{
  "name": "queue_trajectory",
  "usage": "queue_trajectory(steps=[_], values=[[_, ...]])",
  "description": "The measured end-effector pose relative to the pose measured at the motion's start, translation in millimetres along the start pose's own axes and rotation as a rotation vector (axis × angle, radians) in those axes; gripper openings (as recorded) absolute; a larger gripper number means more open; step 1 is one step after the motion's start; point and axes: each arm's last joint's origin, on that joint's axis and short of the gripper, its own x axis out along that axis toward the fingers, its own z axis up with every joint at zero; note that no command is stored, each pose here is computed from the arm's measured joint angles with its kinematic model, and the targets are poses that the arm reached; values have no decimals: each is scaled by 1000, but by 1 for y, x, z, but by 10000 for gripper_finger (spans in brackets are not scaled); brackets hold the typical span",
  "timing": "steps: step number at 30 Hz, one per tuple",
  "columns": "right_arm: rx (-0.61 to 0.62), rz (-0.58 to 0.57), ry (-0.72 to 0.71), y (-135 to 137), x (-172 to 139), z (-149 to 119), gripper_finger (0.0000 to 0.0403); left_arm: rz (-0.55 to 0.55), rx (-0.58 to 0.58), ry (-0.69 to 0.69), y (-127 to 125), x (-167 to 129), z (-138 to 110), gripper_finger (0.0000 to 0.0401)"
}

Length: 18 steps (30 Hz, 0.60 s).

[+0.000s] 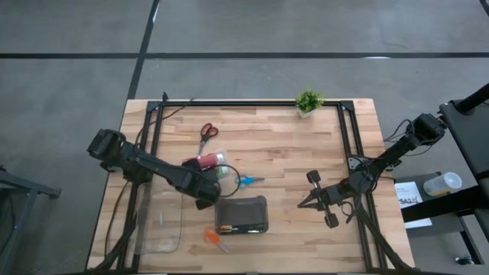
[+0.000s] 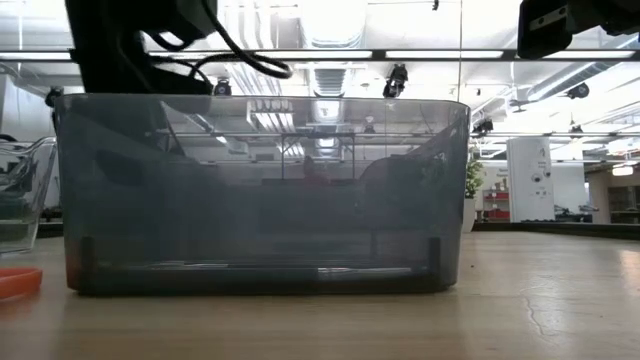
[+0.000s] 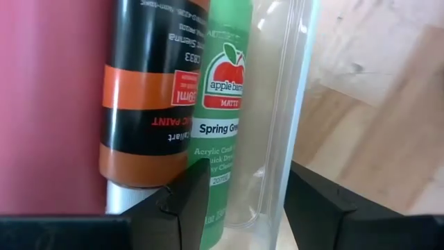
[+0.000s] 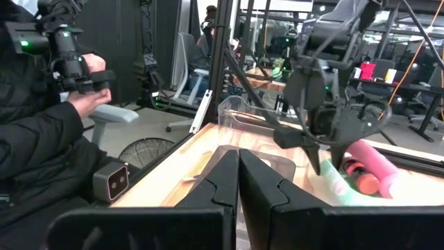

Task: Pick & Place Paint Supplies
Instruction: Adjust the bins on the table

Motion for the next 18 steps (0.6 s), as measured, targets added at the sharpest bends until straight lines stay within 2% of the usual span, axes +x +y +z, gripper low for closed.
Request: queue_trajectory(steps=[14, 18], values=[[0, 0, 0, 0, 0, 0, 8, 10, 83, -2, 44, 18, 34, 177], [0, 1, 0, 0, 0, 0, 8, 46, 89, -6, 58, 23, 41, 177]])
